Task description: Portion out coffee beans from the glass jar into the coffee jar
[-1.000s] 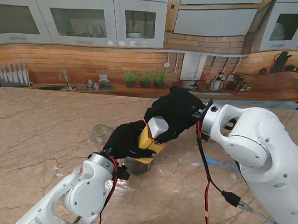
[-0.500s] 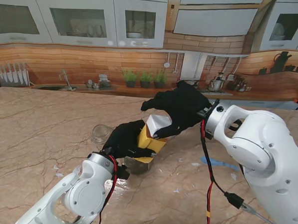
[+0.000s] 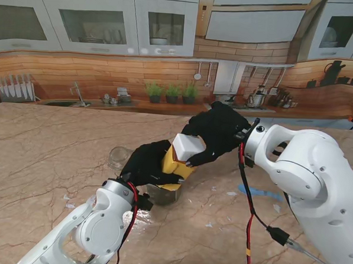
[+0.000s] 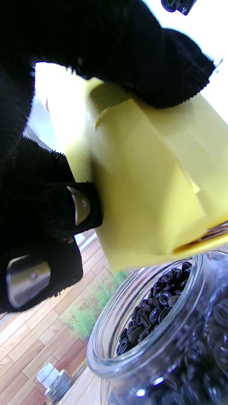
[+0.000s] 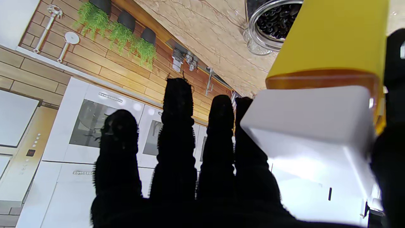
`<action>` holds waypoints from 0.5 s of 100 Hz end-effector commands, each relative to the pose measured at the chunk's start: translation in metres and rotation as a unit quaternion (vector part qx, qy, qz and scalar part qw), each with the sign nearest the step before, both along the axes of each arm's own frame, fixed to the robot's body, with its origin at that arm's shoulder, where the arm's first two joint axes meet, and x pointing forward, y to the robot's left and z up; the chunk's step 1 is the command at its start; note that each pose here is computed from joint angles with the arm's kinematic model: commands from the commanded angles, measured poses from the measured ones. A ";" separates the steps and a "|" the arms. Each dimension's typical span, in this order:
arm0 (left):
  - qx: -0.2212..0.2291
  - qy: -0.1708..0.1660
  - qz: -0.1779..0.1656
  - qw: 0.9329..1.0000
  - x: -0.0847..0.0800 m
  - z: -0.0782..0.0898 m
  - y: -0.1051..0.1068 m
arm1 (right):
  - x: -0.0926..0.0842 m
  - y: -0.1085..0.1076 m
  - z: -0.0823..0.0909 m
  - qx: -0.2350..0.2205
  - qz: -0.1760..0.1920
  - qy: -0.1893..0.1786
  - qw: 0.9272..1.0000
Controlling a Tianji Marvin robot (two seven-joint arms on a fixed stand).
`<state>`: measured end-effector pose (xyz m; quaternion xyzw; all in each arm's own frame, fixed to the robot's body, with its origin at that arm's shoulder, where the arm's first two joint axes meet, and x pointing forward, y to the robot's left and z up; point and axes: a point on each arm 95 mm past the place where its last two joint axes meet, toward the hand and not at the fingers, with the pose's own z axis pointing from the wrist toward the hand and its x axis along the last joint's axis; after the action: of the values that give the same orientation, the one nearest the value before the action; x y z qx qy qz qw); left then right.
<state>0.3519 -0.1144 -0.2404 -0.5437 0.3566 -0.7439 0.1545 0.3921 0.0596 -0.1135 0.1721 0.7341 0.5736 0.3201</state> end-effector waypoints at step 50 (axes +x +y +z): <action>-0.006 -0.002 -0.003 1.000 -0.003 0.002 0.000 | 0.008 0.000 0.006 0.068 0.037 -0.003 0.997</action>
<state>0.3515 -0.1131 -0.2381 -0.5398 0.3551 -0.7476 0.1534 0.4013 0.0581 -0.1126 0.1703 0.7038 0.6266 0.2881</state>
